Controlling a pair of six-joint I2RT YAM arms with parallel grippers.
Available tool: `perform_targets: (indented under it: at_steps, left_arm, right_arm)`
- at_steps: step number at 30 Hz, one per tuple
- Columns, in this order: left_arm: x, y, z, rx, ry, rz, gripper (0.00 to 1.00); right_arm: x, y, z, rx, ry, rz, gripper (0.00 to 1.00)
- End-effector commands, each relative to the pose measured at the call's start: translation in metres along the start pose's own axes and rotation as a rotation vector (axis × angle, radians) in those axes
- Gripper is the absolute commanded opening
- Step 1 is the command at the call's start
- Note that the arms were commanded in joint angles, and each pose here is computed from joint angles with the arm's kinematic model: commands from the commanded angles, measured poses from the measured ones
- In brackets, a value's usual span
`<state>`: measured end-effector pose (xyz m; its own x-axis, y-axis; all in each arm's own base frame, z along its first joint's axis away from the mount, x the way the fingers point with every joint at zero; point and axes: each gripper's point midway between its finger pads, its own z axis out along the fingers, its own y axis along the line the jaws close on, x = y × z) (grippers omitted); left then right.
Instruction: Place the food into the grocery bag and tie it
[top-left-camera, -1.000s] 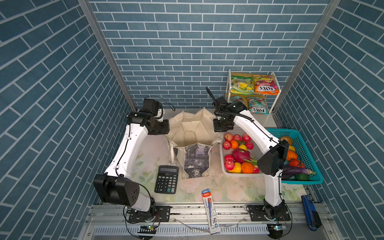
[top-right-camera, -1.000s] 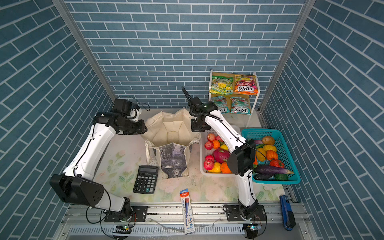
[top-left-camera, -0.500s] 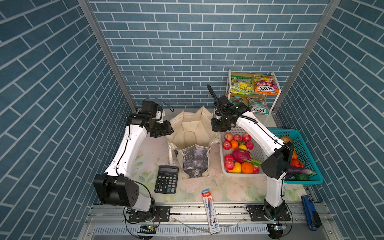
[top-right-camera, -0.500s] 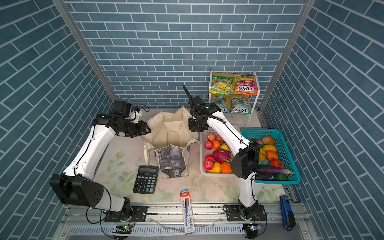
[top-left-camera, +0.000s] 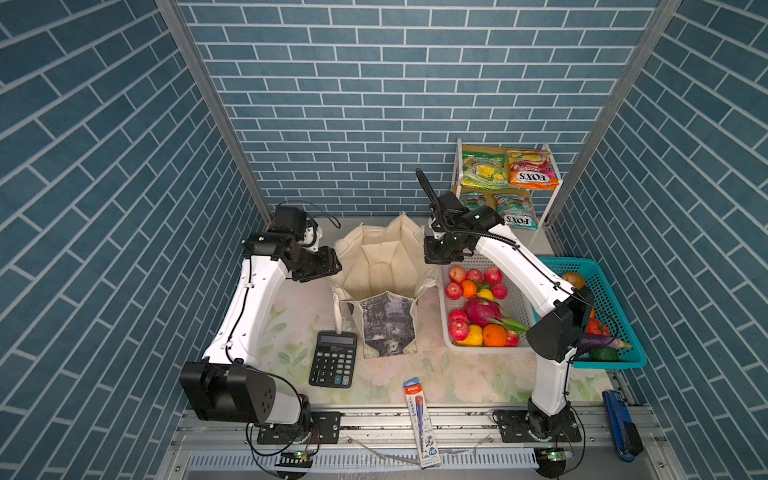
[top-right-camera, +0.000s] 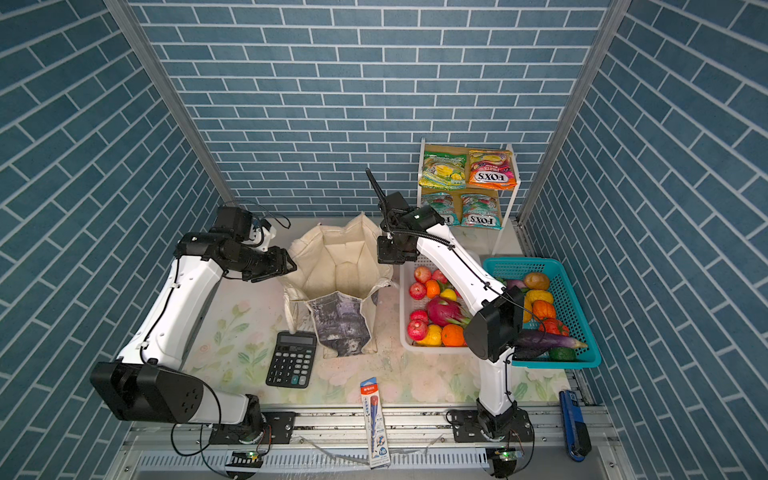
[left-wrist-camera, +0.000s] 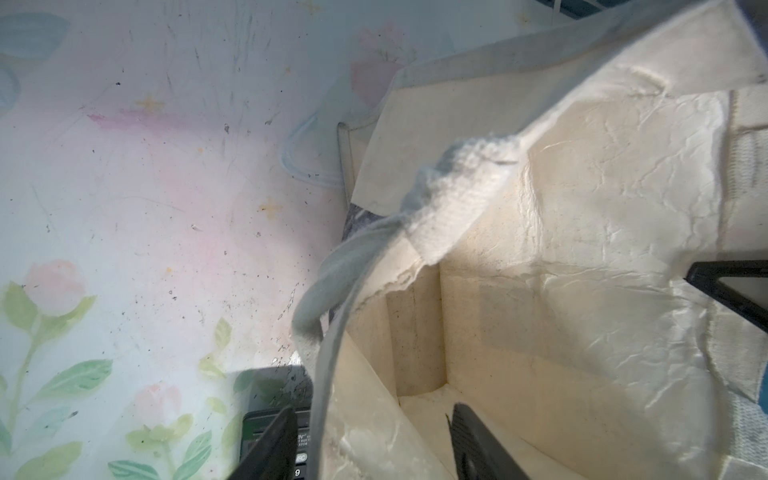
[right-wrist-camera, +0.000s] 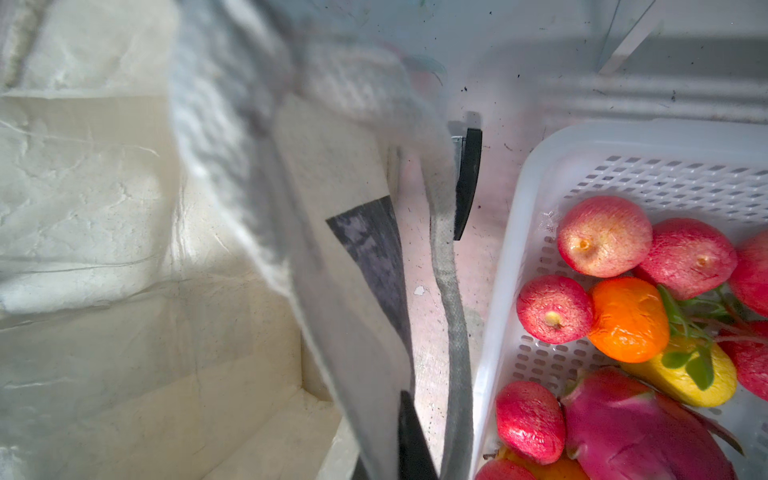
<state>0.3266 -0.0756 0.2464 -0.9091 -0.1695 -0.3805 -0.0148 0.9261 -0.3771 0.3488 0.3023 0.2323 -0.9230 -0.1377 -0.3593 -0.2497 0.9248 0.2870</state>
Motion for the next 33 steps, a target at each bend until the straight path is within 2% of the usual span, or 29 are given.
perform_targets:
  at_steps: [1,3,5,7,9,15,20,22,25,29,33]
  left_arm:
    - [0.010,0.010,0.000,-0.039,0.031,0.000,0.70]
    - [0.010,0.011,0.003,-0.027,0.033,-0.008,0.73]
    - [0.011,0.011,0.008,-0.018,0.045,-0.012,0.71]
    - [0.012,0.011,0.012,-0.014,0.059,-0.014,0.63]
    - [0.013,0.011,0.014,-0.006,0.068,-0.015,0.49]
    - [0.012,0.007,0.014,0.013,0.065,-0.008,0.14]
    - [0.010,0.008,0.015,0.007,0.072,0.006,0.00]
    - [0.010,0.011,0.016,-0.006,0.073,0.012,0.00]
    - [0.011,0.014,0.014,-0.025,0.073,0.023,0.00]
    - [0.011,0.014,0.014,-0.031,0.082,0.045,0.00]
    - [0.010,0.016,0.014,-0.041,0.091,0.065,0.00]
  right_arm:
    - [0.001,0.007,-0.018,-0.031,-0.028,0.004,0.00]
    - [0.001,0.007,-0.019,-0.032,-0.032,0.004,0.00]
    - [0.001,0.007,-0.020,-0.034,-0.035,0.005,0.00]
    - [0.000,0.008,-0.021,-0.035,-0.039,0.005,0.00]
    - [0.000,0.008,-0.021,-0.034,-0.041,0.004,0.00]
    - [0.000,0.008,-0.020,-0.037,-0.037,0.015,0.00]
    - [-0.001,0.013,-0.020,-0.057,-0.044,0.019,0.00]
    - [-0.001,0.017,-0.021,-0.062,-0.050,0.013,0.00]
    - [-0.003,0.017,-0.027,-0.053,-0.066,0.009,0.14]
    - [-0.013,0.009,-0.050,-0.005,-0.151,0.006,0.46]
    - [-0.020,-0.006,-0.087,0.070,-0.251,0.005,0.61]
